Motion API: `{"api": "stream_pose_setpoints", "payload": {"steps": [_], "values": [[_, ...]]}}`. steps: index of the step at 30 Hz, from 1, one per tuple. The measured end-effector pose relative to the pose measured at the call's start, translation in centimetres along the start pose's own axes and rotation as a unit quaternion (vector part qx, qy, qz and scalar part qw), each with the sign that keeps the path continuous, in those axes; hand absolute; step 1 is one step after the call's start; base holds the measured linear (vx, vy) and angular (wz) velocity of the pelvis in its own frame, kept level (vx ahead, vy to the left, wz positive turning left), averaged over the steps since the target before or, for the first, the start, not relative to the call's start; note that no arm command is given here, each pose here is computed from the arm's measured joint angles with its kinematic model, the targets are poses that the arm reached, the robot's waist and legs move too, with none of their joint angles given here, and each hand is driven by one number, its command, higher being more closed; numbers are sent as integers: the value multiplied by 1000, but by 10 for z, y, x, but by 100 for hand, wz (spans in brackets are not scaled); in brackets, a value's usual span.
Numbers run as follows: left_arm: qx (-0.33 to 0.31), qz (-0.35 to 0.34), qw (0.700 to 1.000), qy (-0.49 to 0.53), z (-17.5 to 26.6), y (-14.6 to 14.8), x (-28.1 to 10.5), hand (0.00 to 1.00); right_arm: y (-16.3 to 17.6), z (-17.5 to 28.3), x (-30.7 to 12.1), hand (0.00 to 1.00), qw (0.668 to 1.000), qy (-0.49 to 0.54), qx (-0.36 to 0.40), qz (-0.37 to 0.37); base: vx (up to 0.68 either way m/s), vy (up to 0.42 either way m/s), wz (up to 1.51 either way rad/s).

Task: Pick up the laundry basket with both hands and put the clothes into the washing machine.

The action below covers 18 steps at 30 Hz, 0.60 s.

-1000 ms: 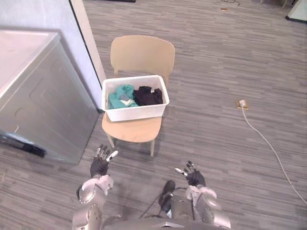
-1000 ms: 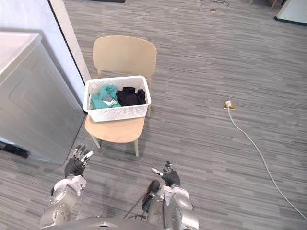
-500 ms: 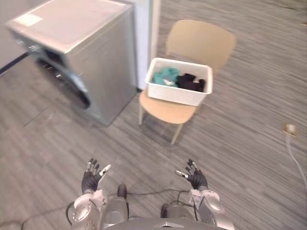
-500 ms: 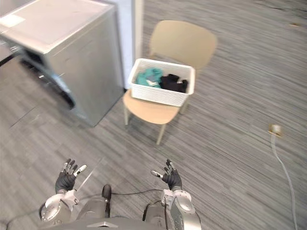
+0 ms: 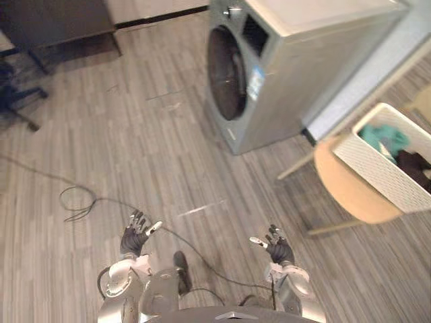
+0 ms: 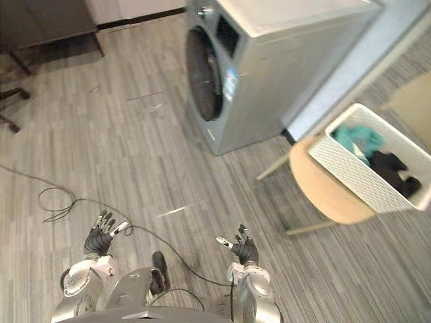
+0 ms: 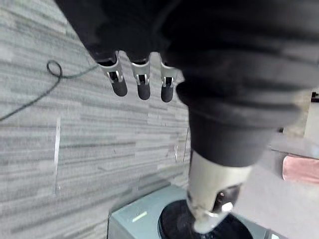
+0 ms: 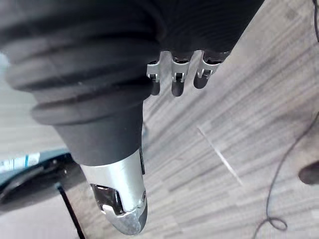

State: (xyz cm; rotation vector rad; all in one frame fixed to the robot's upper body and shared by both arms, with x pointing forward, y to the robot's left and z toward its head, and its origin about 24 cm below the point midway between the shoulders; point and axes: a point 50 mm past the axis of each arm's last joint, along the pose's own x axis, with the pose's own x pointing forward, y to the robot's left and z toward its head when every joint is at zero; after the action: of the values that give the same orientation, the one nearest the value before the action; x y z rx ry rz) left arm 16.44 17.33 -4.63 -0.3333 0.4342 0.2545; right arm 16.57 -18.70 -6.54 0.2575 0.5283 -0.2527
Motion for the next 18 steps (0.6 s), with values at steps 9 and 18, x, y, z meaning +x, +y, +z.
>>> {"api": "stream_pose_setpoints", "payload": {"steps": [9,18], "values": [[95,-64,993,6,0,-8,0,0,12,-17,-12,0,999,24,-4,26,277,187,91],[75,-91,993,-5,3,-33,9,0,9,14,-14,0,998,-39,-31,34,486,-9,21]]}}
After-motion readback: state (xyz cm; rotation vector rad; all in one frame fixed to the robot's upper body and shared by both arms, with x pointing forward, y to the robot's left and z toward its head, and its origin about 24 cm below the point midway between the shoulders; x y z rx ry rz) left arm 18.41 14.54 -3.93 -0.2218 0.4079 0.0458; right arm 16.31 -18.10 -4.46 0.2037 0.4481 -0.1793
